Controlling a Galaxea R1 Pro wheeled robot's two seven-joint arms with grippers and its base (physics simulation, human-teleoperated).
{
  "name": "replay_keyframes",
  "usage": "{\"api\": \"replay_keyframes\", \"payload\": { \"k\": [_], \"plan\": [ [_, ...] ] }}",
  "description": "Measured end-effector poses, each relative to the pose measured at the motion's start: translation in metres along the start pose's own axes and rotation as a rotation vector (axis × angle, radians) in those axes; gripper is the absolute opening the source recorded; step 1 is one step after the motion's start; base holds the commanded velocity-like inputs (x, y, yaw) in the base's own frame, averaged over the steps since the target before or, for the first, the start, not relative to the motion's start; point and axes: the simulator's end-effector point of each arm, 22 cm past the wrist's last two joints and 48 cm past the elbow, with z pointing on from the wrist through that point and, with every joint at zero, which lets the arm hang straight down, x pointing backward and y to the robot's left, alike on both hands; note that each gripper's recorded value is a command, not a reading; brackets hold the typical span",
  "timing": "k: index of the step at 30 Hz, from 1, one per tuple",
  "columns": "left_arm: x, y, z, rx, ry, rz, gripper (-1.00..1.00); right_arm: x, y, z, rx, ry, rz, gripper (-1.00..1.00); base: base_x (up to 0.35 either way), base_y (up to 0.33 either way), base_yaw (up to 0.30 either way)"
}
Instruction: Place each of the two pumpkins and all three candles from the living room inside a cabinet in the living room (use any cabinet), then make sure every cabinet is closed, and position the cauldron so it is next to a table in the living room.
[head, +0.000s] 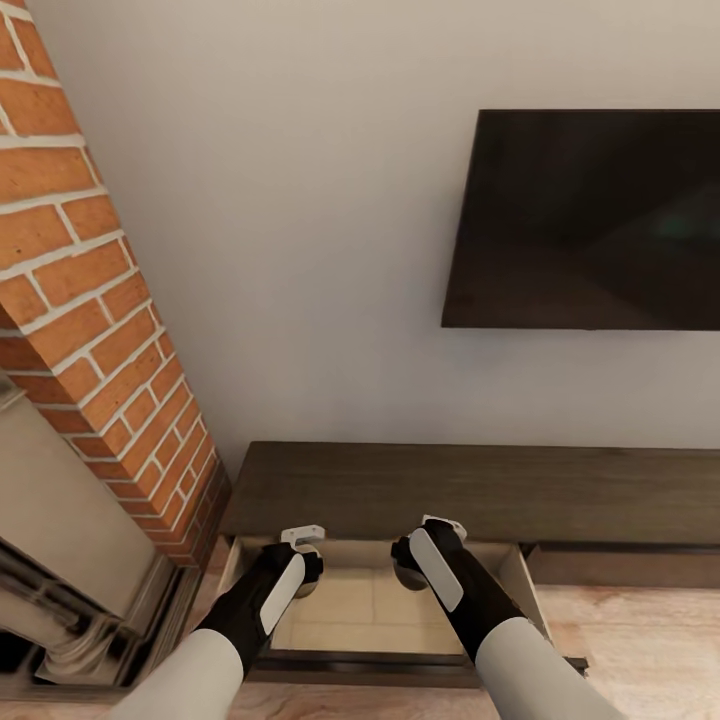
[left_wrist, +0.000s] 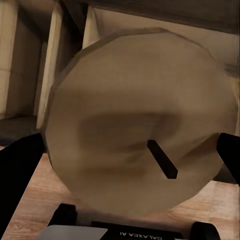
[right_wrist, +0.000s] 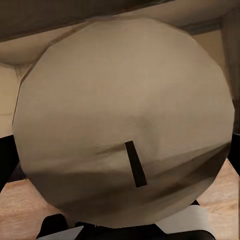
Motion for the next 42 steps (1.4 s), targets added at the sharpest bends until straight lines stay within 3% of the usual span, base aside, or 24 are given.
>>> {"api": "replay_keyframes", "payload": {
  "k": [16, 42],
  "plan": [
    [-0.004, -0.001, -0.001, 0.003, -0.011, -0.005, -1.00, 0.000, 0.000, 0.000, 0.000, 0.000, -0.001, -1.00, 0.065, -0.173, 0.000],
    [-0.015, -0.007, 0.004, 0.027, -0.029, -0.020, -1.00, 0.004, 0.003, 0.011, -0.011, 0.016, -0.001, -1.00, -0.002, -0.006, 0.000]
  ]
}}
